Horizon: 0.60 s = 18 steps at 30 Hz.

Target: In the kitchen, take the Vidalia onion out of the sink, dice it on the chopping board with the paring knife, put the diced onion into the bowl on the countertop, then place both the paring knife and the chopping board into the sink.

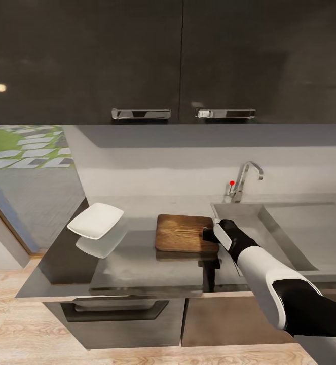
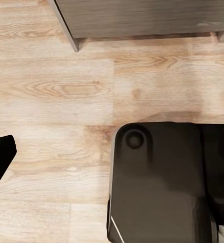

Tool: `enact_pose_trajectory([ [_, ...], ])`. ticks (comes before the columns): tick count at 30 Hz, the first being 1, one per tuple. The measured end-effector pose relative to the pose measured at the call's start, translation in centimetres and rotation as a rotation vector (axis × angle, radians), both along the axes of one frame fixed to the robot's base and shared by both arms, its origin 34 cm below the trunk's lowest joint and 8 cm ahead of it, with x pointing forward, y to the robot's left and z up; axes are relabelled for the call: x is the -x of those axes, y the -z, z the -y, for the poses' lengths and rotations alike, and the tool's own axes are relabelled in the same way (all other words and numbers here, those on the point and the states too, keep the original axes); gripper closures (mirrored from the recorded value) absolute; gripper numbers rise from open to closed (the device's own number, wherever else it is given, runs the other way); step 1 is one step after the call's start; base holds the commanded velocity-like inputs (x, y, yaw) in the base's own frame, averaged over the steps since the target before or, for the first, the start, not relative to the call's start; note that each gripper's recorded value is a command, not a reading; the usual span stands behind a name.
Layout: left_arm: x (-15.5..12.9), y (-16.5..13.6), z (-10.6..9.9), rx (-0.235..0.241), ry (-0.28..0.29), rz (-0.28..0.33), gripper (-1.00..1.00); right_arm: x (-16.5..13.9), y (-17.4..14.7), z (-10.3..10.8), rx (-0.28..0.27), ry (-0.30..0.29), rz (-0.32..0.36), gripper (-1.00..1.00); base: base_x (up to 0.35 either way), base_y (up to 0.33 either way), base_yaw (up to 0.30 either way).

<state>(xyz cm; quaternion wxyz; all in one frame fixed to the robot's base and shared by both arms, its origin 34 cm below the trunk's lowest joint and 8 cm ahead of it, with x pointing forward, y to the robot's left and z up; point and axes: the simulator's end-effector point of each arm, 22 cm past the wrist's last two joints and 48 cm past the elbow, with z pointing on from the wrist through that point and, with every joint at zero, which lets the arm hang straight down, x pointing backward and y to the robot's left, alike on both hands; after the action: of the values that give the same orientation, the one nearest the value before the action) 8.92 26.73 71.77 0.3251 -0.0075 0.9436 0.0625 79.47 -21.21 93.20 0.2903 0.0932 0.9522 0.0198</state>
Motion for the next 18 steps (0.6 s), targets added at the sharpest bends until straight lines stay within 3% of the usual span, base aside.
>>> enact_pose_trajectory([
  [7, 0.00, 0.00, -0.01, 0.000, 0.000, 0.000, -1.00, 0.07, 0.05, -0.12, 0.000, -0.002, -0.003, 1.00, 0.012, 0.012, 0.000],
  [18, 0.01, 0.01, 0.01, 0.000, 0.000, 0.000, -1.00, 0.63, 0.72, 0.18, 0.004, -0.002, -0.026, 1.00, 0.111, 0.097, 0.000],
])
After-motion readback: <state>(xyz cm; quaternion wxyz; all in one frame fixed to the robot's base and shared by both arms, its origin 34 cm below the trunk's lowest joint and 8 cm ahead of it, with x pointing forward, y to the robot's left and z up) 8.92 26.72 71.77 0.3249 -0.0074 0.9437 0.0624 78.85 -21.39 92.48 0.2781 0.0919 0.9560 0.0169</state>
